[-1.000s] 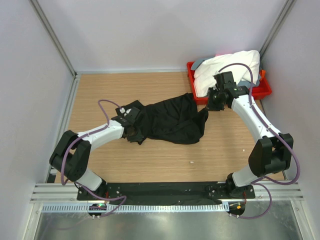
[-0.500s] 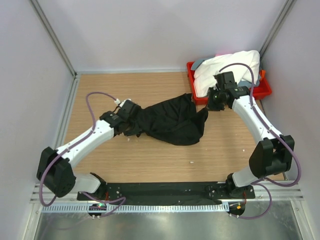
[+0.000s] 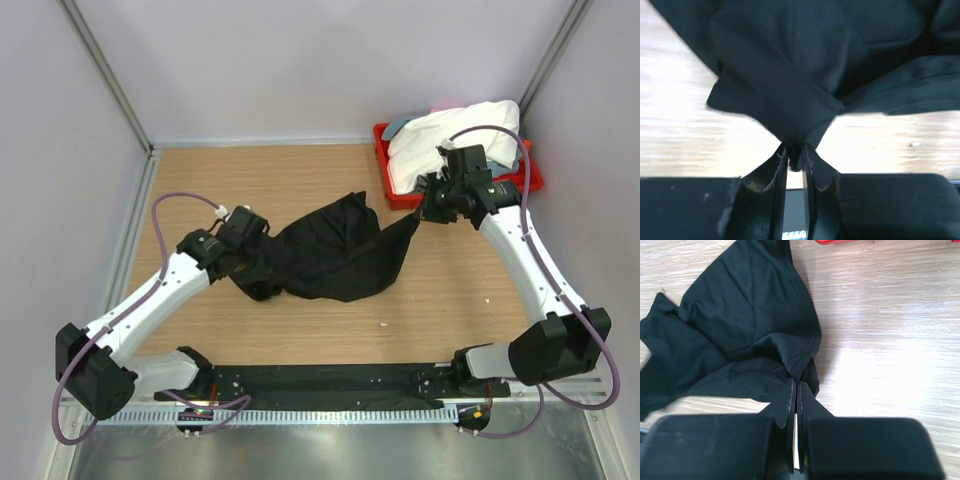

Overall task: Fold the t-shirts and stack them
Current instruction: Flatten the tshirt out

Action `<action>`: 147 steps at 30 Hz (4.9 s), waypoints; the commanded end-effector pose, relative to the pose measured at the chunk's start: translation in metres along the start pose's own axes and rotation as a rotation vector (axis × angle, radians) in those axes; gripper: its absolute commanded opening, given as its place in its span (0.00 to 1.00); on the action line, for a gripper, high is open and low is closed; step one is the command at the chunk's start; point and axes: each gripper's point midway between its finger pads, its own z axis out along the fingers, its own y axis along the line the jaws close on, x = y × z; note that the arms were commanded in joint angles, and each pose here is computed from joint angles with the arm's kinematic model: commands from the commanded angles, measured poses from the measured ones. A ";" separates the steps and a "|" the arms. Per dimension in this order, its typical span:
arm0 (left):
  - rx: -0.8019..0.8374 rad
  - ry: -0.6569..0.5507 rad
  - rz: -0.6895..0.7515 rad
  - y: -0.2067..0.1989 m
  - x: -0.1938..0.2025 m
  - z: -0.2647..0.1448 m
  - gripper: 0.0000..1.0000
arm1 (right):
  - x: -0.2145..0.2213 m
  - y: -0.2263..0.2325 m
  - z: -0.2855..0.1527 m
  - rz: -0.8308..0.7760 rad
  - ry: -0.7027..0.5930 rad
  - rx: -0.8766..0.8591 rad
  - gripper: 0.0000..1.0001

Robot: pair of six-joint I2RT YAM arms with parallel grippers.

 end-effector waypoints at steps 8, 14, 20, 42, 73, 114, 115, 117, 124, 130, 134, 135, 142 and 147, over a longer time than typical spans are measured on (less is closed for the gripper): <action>-0.024 0.048 0.003 0.014 0.023 0.007 0.05 | 0.006 0.003 -0.010 -0.010 -0.015 -0.025 0.01; -0.036 0.077 0.011 0.014 0.029 0.011 0.30 | 0.010 0.002 -0.003 -0.012 -0.001 -0.024 0.01; -0.105 0.076 -0.020 0.038 0.058 0.023 0.54 | 0.022 -0.004 0.005 -0.015 0.024 -0.015 0.01; -0.308 0.021 -0.283 0.116 0.077 0.087 0.58 | 0.030 -0.009 0.026 -0.026 0.071 -0.001 0.01; 0.107 -0.387 -0.103 0.049 -0.046 -0.138 0.00 | -0.014 0.045 -0.109 -0.066 -0.245 -0.216 0.01; -0.281 -0.562 0.033 0.073 -0.272 -0.118 0.00 | -0.129 0.018 0.012 0.063 -0.387 0.045 0.01; -0.332 -0.478 0.001 0.098 -0.273 -0.082 0.00 | -0.122 0.015 0.036 0.064 -0.341 0.054 0.01; -0.353 -0.384 -0.017 0.114 -0.279 -0.034 0.00 | -0.117 0.015 0.068 0.062 -0.284 0.069 0.01; -0.271 -0.189 -0.091 0.107 -0.308 0.064 0.60 | -0.125 0.033 0.110 -0.005 -0.212 0.103 0.92; -0.256 -0.274 -0.021 0.065 -0.290 0.020 0.88 | -0.117 0.046 0.069 -0.036 -0.259 0.087 0.98; -0.185 -0.288 -0.023 0.050 -0.252 -0.003 0.88 | -0.092 0.062 0.050 -0.040 -0.258 0.001 0.99; -0.168 -0.269 -0.023 0.046 -0.238 0.001 0.88 | -0.082 0.063 0.052 -0.042 -0.240 -0.013 0.99; -0.080 -0.058 -0.082 0.046 -0.105 0.052 0.87 | -0.009 0.059 0.089 -0.025 -0.083 -0.097 0.99; -0.088 0.051 -0.121 0.055 -0.042 0.074 0.84 | 0.018 0.040 0.121 -0.042 -0.003 -0.029 0.97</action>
